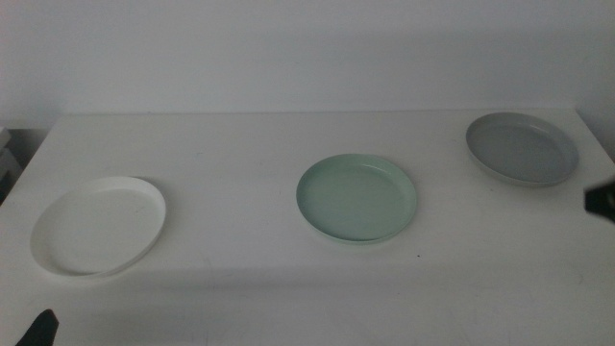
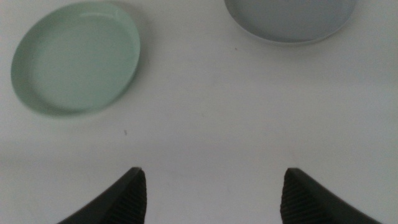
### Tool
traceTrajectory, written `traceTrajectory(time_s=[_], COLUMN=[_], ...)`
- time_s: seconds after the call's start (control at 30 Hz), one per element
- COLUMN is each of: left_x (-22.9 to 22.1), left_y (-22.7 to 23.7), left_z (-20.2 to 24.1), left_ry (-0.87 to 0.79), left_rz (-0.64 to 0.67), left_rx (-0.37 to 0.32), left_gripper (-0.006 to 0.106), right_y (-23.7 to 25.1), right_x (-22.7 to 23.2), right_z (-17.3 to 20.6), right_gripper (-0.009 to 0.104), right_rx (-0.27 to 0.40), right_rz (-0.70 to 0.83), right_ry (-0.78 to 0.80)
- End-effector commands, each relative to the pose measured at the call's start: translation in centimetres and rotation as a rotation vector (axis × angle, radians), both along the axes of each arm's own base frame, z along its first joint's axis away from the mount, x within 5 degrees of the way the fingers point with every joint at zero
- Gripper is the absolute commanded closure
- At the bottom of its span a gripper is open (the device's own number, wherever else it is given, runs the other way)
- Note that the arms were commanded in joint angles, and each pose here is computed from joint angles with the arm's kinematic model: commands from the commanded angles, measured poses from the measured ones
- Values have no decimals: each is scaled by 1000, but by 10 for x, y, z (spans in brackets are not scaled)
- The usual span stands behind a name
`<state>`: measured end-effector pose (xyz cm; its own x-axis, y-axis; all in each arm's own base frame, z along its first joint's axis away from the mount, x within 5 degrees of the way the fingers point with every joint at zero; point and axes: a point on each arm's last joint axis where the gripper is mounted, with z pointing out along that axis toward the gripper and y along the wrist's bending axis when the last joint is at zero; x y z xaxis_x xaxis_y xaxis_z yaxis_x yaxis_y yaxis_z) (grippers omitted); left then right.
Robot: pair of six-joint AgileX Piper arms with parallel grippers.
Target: Stack the three bowls on top of each other.
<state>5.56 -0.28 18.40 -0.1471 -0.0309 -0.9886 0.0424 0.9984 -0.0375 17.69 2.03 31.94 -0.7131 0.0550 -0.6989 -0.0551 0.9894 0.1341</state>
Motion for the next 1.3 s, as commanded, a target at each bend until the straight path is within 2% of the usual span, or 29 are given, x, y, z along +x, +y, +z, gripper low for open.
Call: traceTrajectory(time_s=[0.0,0.3,0.5,0.73,0.9,1.17,1.27], left_x=[0,0,0,0,0,0,0], left_y=[0,0,0,0,0,0,0], left_z=[9,9,9,9,9,9,9], left_ry=[-93,-93,-93,-93,-93,-93,-93], left_rz=[-1,-1,-1,-1,-1,-1,-1], left_rx=[-15,-15,-15,-15,-15,-15,-15], left_gripper=[-4,-4,-4,-4,-4,-4,-4], right_y=[1,40,76,95,108,124,126], right_x=[25,121,187,244,263,269,272], right_z=[23,33,2,-40,-75,-118,-125], right_gripper=[40,40,42,50,55,55,61], right_rx=[38,38,25,13,4,14,23], right_rz=[-39,67,125,149,163,193,195], right_ry=[-70,58,176,249,307,391,391])
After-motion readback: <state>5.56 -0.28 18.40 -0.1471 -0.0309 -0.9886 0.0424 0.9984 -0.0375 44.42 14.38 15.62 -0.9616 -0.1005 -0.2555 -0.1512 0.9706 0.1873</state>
